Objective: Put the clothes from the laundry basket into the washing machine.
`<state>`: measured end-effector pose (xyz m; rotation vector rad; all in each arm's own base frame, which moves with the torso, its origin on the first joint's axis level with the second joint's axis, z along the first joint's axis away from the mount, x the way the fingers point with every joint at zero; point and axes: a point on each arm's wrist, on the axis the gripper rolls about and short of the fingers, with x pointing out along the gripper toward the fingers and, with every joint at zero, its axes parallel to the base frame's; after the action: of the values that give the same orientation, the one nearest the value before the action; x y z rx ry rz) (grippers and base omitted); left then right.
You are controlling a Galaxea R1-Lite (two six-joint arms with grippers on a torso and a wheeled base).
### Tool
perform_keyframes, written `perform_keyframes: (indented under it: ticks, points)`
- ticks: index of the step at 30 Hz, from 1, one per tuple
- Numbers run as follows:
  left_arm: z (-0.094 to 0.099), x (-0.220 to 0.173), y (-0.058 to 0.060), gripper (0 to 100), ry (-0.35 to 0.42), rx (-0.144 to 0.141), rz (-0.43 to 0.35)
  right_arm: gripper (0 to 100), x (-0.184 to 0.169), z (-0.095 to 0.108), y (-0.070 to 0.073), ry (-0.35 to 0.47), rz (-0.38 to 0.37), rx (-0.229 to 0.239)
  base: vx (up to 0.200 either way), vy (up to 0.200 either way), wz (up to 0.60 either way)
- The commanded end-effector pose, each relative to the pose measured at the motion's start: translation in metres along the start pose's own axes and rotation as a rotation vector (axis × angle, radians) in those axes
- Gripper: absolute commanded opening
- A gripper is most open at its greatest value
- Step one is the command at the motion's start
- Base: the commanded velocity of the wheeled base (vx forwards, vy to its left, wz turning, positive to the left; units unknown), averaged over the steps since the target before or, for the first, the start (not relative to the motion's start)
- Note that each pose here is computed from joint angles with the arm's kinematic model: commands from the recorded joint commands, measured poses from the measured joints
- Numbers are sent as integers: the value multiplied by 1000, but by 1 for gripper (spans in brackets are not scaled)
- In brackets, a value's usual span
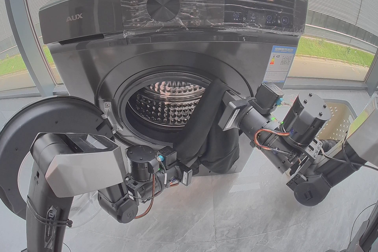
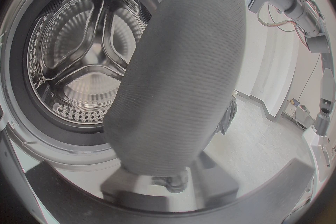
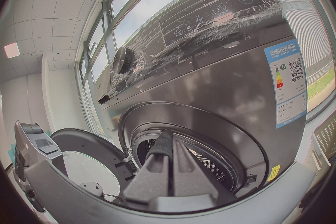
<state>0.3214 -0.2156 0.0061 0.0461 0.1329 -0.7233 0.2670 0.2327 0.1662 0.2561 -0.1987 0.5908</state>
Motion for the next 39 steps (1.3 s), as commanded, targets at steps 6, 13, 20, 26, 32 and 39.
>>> perform_keyframes:
  ticks: [6,13,20,26,32,39]
  points:
    - [40,-24,14,0,-80,8,43,0,-10,-10,-8,51,-15,-7,0,0,0]
    - [90,-89,23,0,-159,23,96,0,-14,-15,-12,78,-23,-13,0,0,0]
    - [120,-140,31,0,-246,21,104,0,-15,-17,-13,85,-34,-11,0,0,0]
    - [137,-155,39,0,-312,38,113,0,-15,-24,-21,103,-60,-8,0,0,0]
    - [140,-154,40,0,-324,42,114,0,-15,-24,-21,106,-62,-7,0,0,0]
    - [143,-153,41,0,-337,46,114,0,-17,-32,-24,135,-70,-12,0,0,0]
